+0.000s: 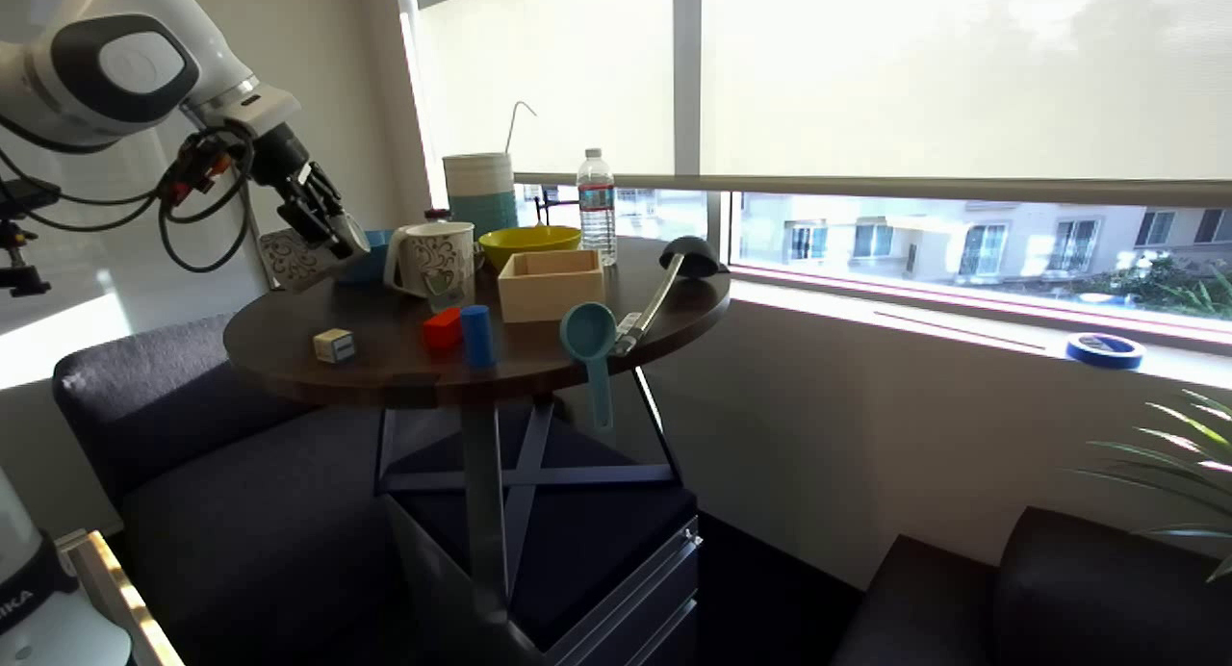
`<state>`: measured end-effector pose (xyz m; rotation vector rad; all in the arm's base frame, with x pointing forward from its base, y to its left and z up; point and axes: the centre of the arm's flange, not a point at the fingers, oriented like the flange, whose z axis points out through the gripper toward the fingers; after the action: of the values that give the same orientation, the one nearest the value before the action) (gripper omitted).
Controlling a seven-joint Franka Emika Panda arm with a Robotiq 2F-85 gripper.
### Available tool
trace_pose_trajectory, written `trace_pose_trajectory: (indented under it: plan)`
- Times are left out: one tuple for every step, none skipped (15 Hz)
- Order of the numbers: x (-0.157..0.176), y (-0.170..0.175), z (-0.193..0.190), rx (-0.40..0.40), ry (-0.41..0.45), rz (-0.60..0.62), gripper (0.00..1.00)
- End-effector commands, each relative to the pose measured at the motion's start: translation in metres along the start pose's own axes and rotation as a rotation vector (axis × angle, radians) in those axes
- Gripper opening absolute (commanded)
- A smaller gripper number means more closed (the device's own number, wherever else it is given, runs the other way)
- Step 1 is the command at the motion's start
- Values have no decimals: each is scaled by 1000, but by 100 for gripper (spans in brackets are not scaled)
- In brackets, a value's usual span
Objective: Put the paper cup lying on the table upside down and pick up the other paper cup and put it on top of the paper cup
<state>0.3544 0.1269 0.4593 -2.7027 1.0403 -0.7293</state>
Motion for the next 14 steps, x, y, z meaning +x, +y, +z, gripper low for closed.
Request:
trace_pose_trajectory:
  plan:
    - [-17,28,-9,137,69,-105,39]
    - [-17,27,-10,176,74,-131,39]
    - [-17,25,-11,216,80,-167,39]
    - [-16,23,-11,259,96,-209,39]
    - [-16,18,-9,293,101,-242,39]
    - [-18,14,-7,318,109,-272,39]
    - [-19,10,-3,347,119,-314,39]
    - [-21,7,2,371,120,-346,39]
    - [-22,5,5,384,105,-377,39]
    - [-24,6,9,392,94,-410,39]
    - [-22,7,10,406,58,-441,39]
    - [-22,9,10,416,31,-475,39]
    - [-20,10,8,425,1,-508,39]
    - [-19,13,7,427,-13,-537,39]
